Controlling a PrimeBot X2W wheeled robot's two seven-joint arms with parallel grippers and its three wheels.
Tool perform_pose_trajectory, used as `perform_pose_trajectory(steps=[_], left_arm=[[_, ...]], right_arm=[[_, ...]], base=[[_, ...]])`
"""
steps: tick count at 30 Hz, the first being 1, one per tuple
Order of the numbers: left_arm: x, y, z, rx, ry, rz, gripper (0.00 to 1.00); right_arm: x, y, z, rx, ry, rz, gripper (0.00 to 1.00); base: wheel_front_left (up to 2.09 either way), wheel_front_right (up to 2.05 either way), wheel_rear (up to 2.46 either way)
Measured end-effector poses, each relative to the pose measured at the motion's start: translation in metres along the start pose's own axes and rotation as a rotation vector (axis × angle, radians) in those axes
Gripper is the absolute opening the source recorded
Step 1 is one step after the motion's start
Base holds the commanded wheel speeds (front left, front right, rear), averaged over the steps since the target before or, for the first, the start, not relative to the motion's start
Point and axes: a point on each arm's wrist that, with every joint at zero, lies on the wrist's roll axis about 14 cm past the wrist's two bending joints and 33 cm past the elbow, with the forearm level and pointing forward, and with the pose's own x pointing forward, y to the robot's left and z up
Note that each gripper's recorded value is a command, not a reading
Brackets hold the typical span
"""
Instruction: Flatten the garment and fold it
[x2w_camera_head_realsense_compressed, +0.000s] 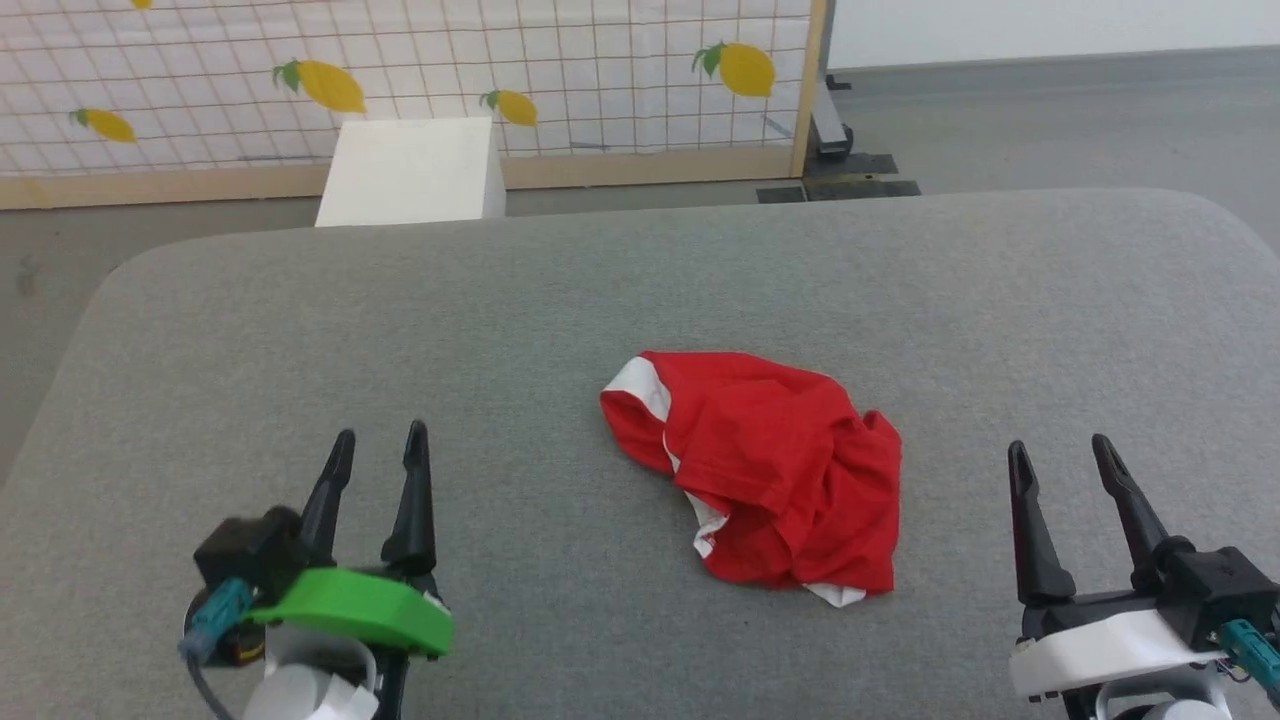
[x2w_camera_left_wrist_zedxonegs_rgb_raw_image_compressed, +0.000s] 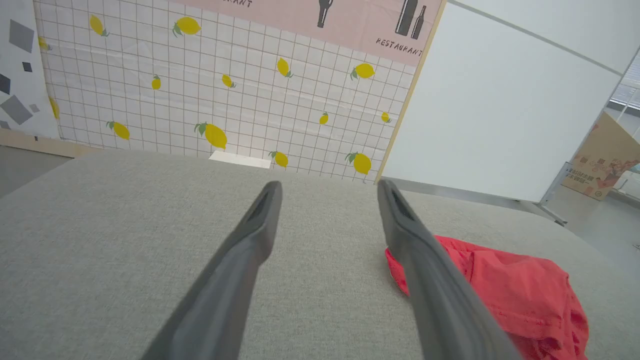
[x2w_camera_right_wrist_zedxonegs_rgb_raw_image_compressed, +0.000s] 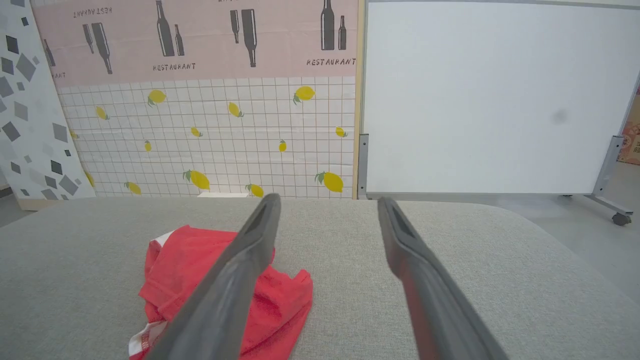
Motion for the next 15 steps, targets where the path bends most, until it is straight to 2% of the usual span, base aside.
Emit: perform_pose_trajectory(steps=[15], left_arm=[[-0.024, 0.012, -0.008, 0.054, 0.02, 0.052, 1.0]], right_arm=[[-0.006, -0.005, -0.003, -0.001, 0.011, -0.016, 1.0]], base=[[0.0, 0.0, 0.0]])
